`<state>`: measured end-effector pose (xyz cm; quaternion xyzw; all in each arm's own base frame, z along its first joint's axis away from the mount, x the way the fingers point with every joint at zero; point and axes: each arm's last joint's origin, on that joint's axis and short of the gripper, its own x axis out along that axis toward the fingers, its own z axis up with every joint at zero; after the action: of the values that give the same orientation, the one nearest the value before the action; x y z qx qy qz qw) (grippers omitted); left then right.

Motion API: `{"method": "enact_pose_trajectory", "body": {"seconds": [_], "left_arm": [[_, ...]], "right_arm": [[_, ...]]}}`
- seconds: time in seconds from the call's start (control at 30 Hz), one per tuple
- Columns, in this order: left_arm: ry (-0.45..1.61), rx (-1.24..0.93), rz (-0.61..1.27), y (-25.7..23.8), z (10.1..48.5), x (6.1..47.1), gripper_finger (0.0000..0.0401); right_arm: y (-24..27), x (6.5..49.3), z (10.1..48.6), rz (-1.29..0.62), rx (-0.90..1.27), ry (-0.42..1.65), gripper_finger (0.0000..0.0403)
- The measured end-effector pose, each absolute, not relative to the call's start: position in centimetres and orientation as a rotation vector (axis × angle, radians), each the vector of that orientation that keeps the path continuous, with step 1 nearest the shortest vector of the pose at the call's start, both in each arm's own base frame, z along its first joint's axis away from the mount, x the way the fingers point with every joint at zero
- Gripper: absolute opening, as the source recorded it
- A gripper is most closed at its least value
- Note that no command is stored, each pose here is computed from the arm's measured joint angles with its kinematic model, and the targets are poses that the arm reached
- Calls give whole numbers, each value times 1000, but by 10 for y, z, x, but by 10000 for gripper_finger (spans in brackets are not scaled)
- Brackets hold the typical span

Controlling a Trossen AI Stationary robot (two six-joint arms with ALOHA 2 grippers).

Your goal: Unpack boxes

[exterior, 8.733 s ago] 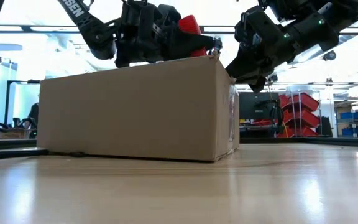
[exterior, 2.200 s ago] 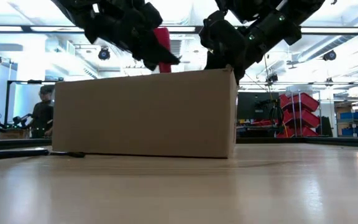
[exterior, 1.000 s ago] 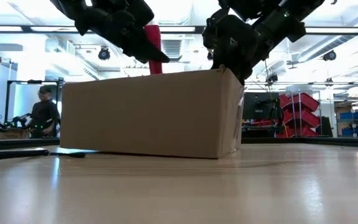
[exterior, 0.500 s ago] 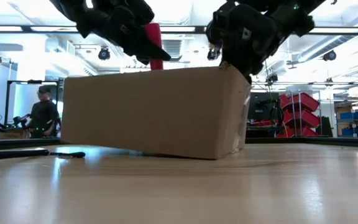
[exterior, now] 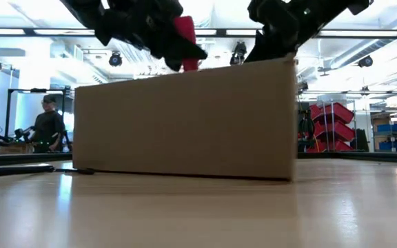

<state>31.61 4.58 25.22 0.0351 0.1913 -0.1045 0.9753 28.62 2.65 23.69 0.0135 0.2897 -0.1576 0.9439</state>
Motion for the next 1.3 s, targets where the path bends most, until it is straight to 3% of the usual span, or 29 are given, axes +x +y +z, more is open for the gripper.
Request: {"method": "enact_pose_trajectory", "body": {"seconds": [0.63, 1.3], "left_arm": [[211, 133, -260, 20, 268, 329, 32], [362, 130, -299, 30, 254, 322, 32]], "right_arm": [[5, 304, 206, -290, 134, 700, 0], [5, 304, 202, -275, 148, 723, 0]]}}
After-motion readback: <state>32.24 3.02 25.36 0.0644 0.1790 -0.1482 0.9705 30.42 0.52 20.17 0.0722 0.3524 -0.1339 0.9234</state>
